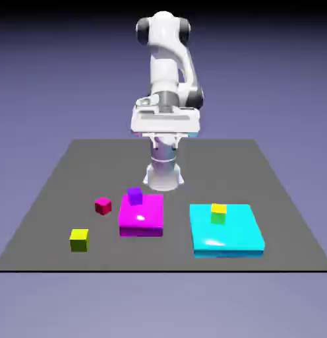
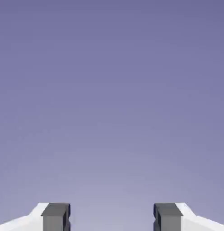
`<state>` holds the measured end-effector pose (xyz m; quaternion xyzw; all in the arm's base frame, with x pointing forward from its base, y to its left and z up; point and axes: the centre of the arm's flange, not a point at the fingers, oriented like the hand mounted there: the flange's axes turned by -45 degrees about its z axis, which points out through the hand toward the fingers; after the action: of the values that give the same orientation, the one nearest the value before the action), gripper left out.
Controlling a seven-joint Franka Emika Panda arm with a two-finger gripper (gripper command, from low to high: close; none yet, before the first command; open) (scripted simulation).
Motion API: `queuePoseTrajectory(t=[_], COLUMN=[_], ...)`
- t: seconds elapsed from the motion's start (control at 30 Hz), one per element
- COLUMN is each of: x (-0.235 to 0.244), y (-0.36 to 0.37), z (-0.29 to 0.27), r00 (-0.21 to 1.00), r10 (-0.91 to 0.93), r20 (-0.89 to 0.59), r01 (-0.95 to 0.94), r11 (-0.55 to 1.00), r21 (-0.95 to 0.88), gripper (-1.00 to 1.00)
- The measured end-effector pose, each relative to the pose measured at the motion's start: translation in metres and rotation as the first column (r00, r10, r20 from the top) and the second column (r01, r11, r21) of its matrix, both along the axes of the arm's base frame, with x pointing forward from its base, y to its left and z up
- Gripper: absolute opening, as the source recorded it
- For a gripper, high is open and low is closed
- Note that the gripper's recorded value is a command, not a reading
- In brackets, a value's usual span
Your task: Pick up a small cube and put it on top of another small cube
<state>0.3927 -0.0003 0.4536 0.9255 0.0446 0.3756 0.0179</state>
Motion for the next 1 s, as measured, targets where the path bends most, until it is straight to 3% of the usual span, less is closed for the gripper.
queuePoseTrajectory(t=[0.5,1.0], x=[0.029,0.031], y=[-0.068,-0.14], z=[-0.061,-0.128], r00=[0.872,0.47], r10=[0.308,0.576], r20=[-0.38,-0.669], r01=[-0.419,-0.832], r11=[0.87,0.541], r21=[-0.258,-0.119], gripper=[0.0,0.0])
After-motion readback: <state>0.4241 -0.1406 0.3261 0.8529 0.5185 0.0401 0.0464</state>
